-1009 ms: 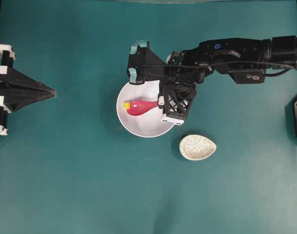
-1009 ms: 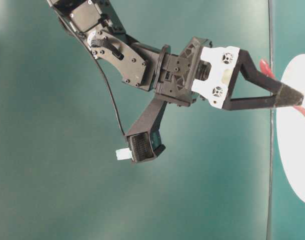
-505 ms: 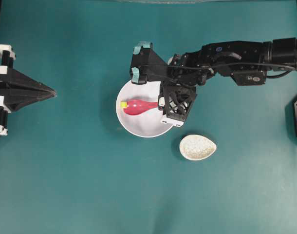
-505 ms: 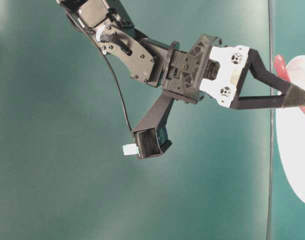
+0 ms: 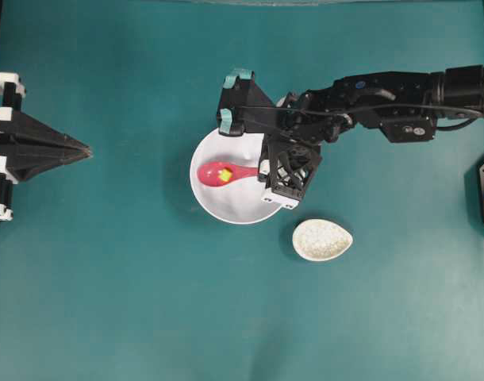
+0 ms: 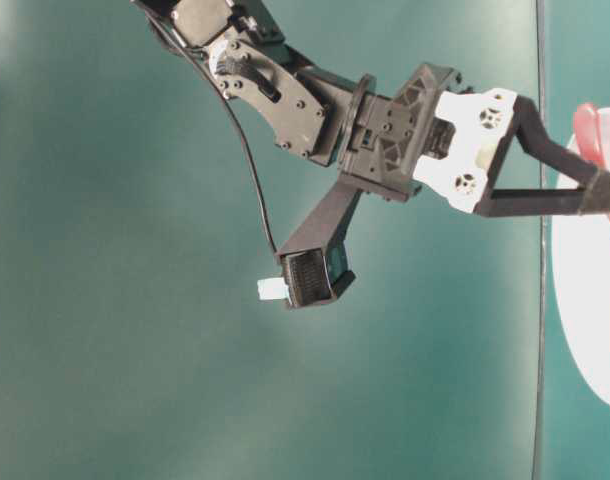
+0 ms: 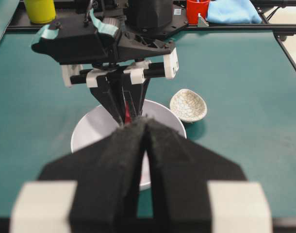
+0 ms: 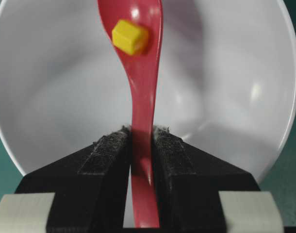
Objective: Scoop the yellow hexagonal prism block from the bowl with a spoon using the right arm.
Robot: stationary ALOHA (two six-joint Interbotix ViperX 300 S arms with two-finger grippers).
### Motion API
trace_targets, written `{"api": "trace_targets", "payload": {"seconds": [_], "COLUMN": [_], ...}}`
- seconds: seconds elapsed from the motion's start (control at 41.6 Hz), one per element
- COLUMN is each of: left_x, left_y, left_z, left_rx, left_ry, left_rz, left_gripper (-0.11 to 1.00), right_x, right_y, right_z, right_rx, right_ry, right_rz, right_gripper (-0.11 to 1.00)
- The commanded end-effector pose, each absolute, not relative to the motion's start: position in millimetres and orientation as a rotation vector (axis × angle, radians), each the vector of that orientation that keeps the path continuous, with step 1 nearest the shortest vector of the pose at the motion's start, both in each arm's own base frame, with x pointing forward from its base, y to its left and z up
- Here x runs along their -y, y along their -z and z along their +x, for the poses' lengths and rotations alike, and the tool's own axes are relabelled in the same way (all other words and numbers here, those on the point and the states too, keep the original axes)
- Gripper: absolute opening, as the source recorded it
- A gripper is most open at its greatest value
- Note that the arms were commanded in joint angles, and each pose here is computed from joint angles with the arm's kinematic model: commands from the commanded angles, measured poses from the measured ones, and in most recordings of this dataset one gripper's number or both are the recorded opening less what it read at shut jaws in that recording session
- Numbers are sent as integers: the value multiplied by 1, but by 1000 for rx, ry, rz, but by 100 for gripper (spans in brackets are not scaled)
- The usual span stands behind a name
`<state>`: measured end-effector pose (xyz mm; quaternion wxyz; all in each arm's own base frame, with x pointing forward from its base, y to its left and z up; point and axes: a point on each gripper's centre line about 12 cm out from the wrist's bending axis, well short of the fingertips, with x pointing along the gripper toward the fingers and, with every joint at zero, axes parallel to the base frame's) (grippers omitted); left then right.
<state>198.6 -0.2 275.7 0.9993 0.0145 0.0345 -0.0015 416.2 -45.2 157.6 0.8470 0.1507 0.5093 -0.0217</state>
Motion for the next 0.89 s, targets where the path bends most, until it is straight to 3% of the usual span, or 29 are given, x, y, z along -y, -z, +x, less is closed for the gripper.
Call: {"api": "trace_targets", "payload": {"seconds": [0.0,0.529,0.697,0.865], "left_x": [1,0,0,1], "left_y": [-288,-288,-288,-288], "left_z": [202,202,202,202], "left_rx": [-35,-35,-35,-35], "left_ry": [5,3,3,5], "left_rz": [30,30,30,30], "left_gripper": [4,4,3,4], "right_x": [44,44,44,44], "right_y": [-168,-169,-169,-170], "right_z": [419,419,419,419], "right_rx": [-1036,-1034,-1034,-1033], "right_ry": [43,43,43,44], "right_rz": [318,317,317,318], "right_gripper": [20,17,9,9]}}
